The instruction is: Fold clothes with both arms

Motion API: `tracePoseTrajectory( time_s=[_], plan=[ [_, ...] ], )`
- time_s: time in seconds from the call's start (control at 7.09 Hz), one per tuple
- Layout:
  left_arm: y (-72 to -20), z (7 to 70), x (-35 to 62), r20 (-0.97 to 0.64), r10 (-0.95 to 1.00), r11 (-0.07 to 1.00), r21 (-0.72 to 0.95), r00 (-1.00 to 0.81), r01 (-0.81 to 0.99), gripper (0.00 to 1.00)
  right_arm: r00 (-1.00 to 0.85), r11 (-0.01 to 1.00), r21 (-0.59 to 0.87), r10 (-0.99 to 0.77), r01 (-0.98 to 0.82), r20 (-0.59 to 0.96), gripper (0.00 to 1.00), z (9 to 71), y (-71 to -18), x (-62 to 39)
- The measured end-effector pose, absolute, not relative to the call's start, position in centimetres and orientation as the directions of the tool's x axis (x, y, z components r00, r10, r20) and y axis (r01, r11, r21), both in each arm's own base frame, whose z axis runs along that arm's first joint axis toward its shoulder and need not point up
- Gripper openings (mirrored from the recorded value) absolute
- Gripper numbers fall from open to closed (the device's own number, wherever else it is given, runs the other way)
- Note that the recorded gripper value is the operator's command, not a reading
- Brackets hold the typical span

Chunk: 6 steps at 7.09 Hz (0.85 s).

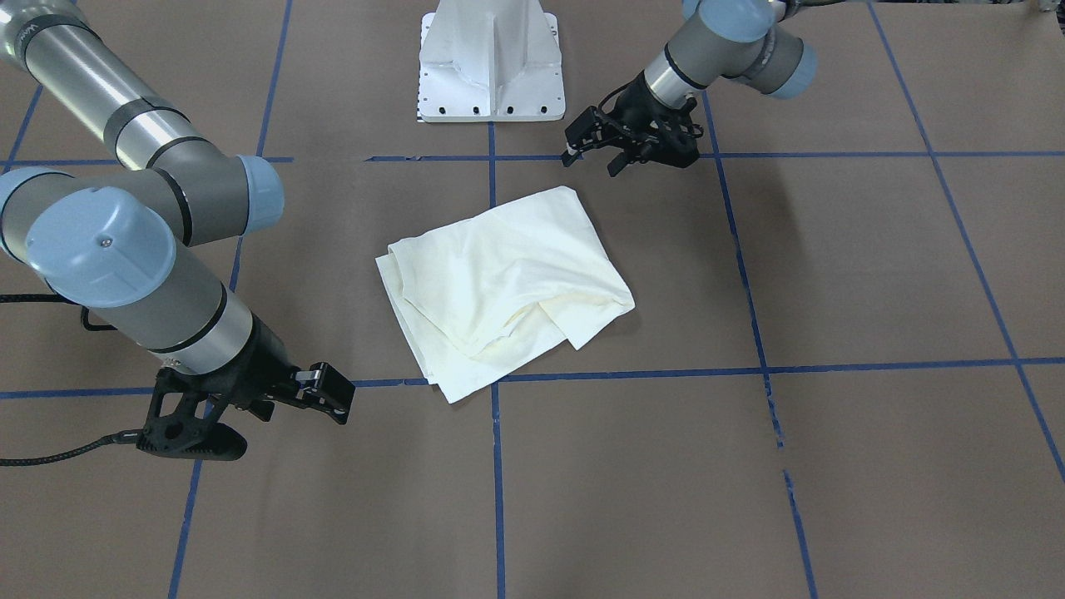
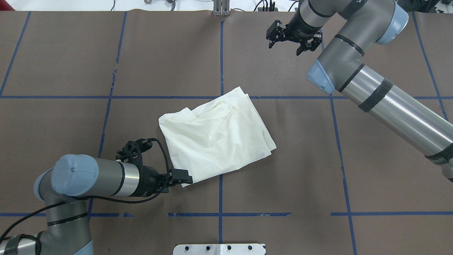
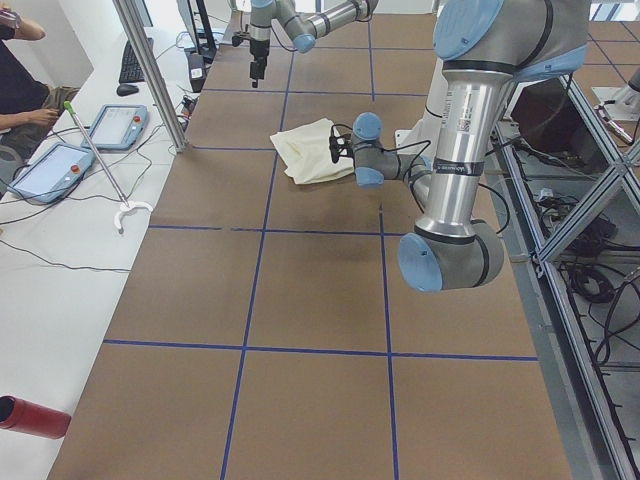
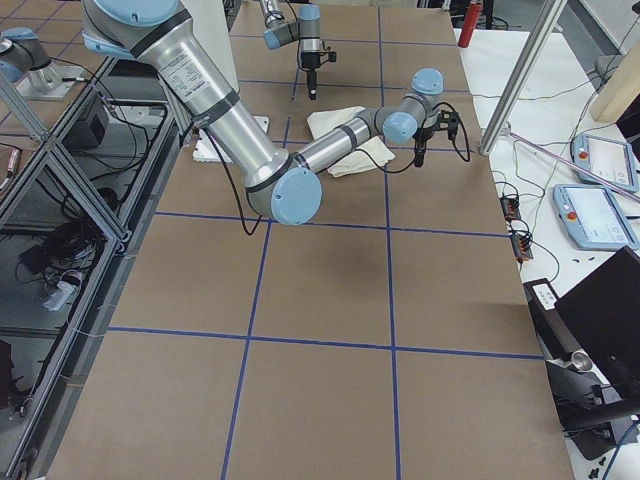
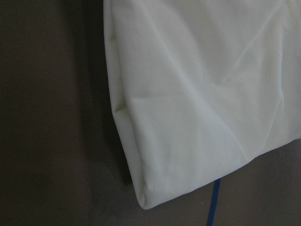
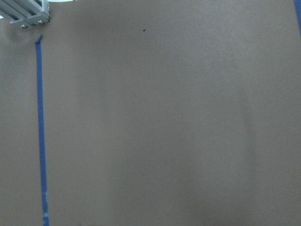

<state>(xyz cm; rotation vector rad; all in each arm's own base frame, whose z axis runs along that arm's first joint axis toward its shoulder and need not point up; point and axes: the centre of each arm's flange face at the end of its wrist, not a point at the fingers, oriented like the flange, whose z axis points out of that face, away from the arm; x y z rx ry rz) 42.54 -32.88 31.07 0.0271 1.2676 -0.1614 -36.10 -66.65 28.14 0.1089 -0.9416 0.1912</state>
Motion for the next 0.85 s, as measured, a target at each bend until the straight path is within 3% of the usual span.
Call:
tracePoseTrajectory(
  time_s=[0.42, 0.85],
  plan=[
    [-43.2, 38.8, 25.2, -0.825, 0.153, 0.95, 0.274, 0.544, 0.148, 1.0, 0.723, 0.99, 0.134, -0.058, -0.048, 0.688, 1.0, 35.0, -66.8, -25.6],
    [-49.4, 50.1, 4.2, -0.498, 0.375, 0.863, 0.495, 0.782, -0.098, 1.0, 0.733, 0.981, 0.148, -0.195, 0.129, 0.652, 1.0, 47.8, -59.6, -9.8]
  ],
)
